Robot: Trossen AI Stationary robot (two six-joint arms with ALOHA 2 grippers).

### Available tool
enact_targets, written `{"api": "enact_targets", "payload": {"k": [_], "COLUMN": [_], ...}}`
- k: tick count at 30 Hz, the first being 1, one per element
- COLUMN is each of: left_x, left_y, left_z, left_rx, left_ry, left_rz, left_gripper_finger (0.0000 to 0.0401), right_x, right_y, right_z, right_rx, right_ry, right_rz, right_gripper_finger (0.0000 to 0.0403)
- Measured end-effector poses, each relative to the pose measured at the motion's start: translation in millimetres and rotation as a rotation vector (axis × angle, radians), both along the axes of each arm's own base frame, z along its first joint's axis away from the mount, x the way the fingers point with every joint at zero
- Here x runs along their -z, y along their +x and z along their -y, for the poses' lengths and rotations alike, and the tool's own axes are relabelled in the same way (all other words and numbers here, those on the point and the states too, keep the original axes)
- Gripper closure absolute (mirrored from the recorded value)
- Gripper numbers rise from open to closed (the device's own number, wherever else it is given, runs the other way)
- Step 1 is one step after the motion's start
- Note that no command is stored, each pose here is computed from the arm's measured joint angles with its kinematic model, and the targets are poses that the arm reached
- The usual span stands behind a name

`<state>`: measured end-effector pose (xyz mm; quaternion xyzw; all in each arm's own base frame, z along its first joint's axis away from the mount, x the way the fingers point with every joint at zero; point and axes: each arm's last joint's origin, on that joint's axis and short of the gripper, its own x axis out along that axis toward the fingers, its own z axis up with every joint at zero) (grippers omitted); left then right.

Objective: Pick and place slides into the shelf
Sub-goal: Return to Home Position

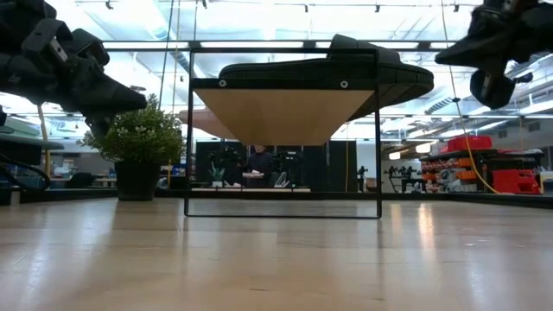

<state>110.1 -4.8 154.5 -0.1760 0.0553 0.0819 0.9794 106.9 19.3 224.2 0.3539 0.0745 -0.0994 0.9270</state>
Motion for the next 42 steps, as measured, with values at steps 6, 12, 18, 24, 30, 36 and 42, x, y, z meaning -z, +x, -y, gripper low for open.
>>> {"api": "enact_targets", "payload": {"k": [6,12,18,24,30,36,42], "left_x": [-1.2,-1.6,-1.7,-1.8,-1.8,-2.1,-2.1], "left_y": [0.2,0.2,0.2,0.2,0.2,0.3,0.3], "left_z": [0.0,0.0,0.0,0.0,0.0,0.0,0.0], "left_rx": [0.000,0.000,0.000,0.000,0.000,0.000,0.000], "left_ry": [-0.001,-0.001,-0.002,-0.002,-0.002,-0.002,-0.002], "left_rz": [0.013,0.017,0.018,0.018,0.019,0.021,0.021], "left_gripper_finger": [0.0350,0.0346,0.0345,0.0352,0.0348,0.0345,0.0354], "right_x": [21.5,50.7,52.1,53.5,53.9,56.7,57.9], "right_y": [-11.9,-11.5,-11.2,-10.8,-9.9,-8.2,-7.7], "right_z": [3.2,1.8,0.3,-0.9,3.0,9.0,14.1], "right_rx": [-0.023,-0.070,-0.134,-0.191,-0.172,-0.220,-0.218], "right_ry": [-0.039,-0.064,-0.238,-0.374,-0.487,-0.511,-0.515], "right_rz": [0.109,0.210,0.244,0.232,0.213,0.192,0.179], "right_gripper_finger": [0.0403,0.0403,0.0403,0.0403,0.0403,0.0403,0.0402]}}
